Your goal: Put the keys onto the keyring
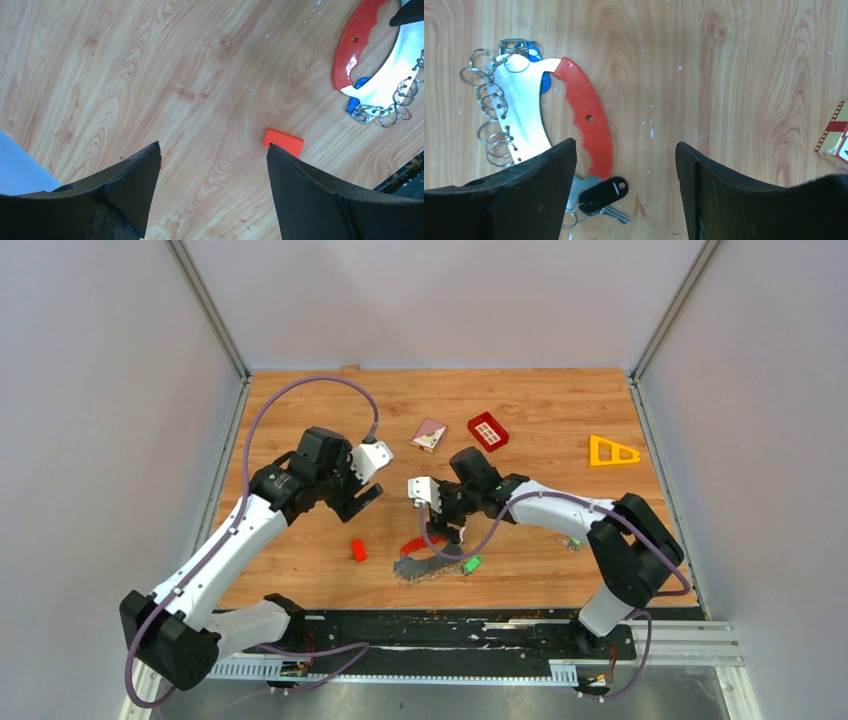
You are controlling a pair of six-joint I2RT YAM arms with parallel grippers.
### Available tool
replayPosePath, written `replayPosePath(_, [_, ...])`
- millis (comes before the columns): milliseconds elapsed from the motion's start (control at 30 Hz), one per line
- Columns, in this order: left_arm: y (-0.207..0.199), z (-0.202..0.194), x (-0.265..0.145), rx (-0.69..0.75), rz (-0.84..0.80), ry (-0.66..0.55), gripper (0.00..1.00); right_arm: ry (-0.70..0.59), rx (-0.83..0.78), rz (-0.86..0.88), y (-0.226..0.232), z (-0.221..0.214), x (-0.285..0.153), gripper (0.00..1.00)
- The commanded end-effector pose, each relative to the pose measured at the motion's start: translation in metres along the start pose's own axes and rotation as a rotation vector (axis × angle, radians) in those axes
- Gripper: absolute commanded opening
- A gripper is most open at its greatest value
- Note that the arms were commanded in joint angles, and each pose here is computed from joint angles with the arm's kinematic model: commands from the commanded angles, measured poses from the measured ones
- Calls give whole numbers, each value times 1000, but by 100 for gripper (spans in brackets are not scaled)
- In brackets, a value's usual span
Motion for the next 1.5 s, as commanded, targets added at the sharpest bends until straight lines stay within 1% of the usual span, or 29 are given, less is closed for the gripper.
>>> replayPosePath(0, [6, 2, -10, -26, 54, -57, 85, 38, 2, 24, -7, -1, 14, 72])
replayPosePath(267, [2, 0, -14, -20, 35, -67, 85, 110, -14, 68, 1, -20, 27, 72])
replayPosePath(433, [-1, -2, -11, -13, 20, -69, 85, 181, -15, 54, 5, -37, 31, 68])
replayPosePath(533, [-1, -2, -11, -12, 16, -74, 85, 203, -10, 38, 2, -38, 31, 58])
replayPosePath(733, [-1, -3, -12, -2, 18, -75, 85, 269, -16, -6, -1, -43, 24, 44])
replayPosePath(800, [-2, -4, -12, 3, 15, -72, 85, 292, -18, -13, -1, -44, 20, 36])
replayPosePath(900, [-3, -7, -9, 14, 6, -57, 85, 332, -16, -34, -3, -49, 15, 27])
replayPosePath(1033, [-4, -14, -5, 39, 8, -39, 85, 373, 18, -88, -13, -58, 3, 18])
replayPosePath(1167, [-11, -21, 0, 85, -38, -37, 85, 392, 61, -162, -27, -65, -17, 14])
replayPosePath(1300, [-20, -25, 9, 137, -108, -70, 85, 390, 104, -212, -37, -70, -35, 13])
replayPosePath(1367, [-25, -25, 14, 175, -153, -94, 84, 394, 110, -231, -39, -72, -40, 13])
replayPosePath(1467, [-27, -21, 19, 188, -188, -112, 84, 413, 122, -263, -42, -74, -43, 13])
Point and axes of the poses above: each gripper's point midway between its finger pads, its own x axis out along the fingers, its own y axis along the line the jaws close on, z = x × y, the point moved 7 cm from there along -x, back along the fingers, and after that the axes turned 3 degrees about x, right-handed, at the moved point
